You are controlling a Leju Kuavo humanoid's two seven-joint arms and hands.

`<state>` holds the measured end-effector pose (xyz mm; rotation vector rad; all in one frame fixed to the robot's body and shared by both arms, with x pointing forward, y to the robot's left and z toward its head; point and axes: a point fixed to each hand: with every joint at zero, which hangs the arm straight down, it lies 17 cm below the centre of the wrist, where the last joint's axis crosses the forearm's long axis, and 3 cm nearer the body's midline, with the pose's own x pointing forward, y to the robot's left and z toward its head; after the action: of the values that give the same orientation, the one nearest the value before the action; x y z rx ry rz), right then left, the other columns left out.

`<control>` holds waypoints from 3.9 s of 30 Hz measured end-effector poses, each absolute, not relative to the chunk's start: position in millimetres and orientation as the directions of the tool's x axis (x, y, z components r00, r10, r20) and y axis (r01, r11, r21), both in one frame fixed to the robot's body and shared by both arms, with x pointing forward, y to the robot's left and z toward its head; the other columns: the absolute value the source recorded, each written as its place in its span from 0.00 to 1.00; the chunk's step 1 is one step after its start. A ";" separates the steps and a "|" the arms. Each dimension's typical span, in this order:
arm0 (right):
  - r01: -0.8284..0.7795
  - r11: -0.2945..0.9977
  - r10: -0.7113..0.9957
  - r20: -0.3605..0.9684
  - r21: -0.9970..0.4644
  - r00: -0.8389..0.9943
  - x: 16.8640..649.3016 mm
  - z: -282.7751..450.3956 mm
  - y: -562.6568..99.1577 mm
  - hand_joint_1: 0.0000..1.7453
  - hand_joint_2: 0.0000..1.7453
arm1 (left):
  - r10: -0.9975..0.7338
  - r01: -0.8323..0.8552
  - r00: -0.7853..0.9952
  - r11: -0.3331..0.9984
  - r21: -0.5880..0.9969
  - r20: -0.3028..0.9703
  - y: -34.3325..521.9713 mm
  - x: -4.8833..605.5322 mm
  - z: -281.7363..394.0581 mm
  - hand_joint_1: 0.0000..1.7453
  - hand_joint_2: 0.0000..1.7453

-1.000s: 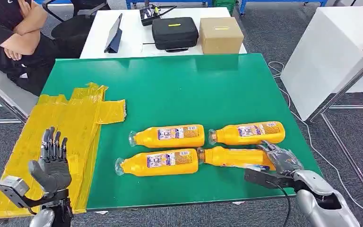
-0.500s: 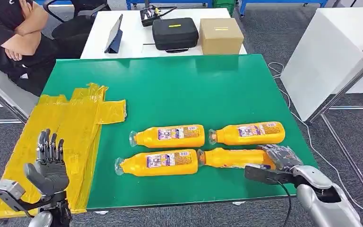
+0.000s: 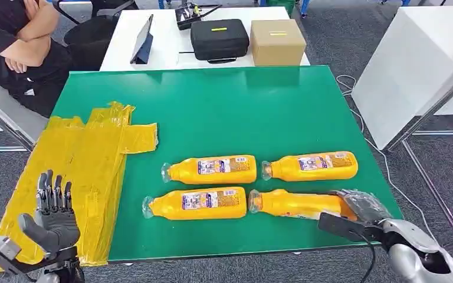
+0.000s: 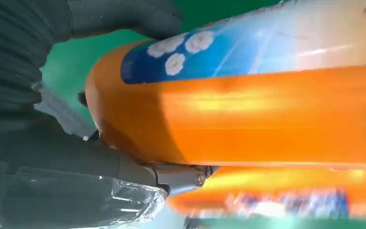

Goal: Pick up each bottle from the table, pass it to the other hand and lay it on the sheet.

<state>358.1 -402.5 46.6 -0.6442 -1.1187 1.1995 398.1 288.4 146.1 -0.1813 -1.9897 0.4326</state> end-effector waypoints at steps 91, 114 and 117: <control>-0.421 0.520 0.612 0.668 -0.743 -0.423 429.5 131.2 114.4 1.00 1.00 | 0.481 0.195 -0.349 0.876 -0.440 0.804 179.5 457.7 209.7 0.00 1.00; -0.365 0.508 0.660 0.625 -0.780 -0.417 443.6 130.0 96.8 1.00 1.00 | 0.515 0.265 -0.327 0.855 -0.446 0.793 163.3 466.2 214.3 1.00 1.00; -0.369 0.515 0.655 0.633 -0.773 -0.412 443.1 132.1 98.8 0.00 0.00 | 0.514 0.261 -0.330 0.856 -0.447 0.792 165.3 466.5 214.9 1.00 1.00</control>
<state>443.1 98.8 132.1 -0.2478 -1.6427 1.1478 466.5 165.3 214.9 -0.5742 -1.9287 0.2871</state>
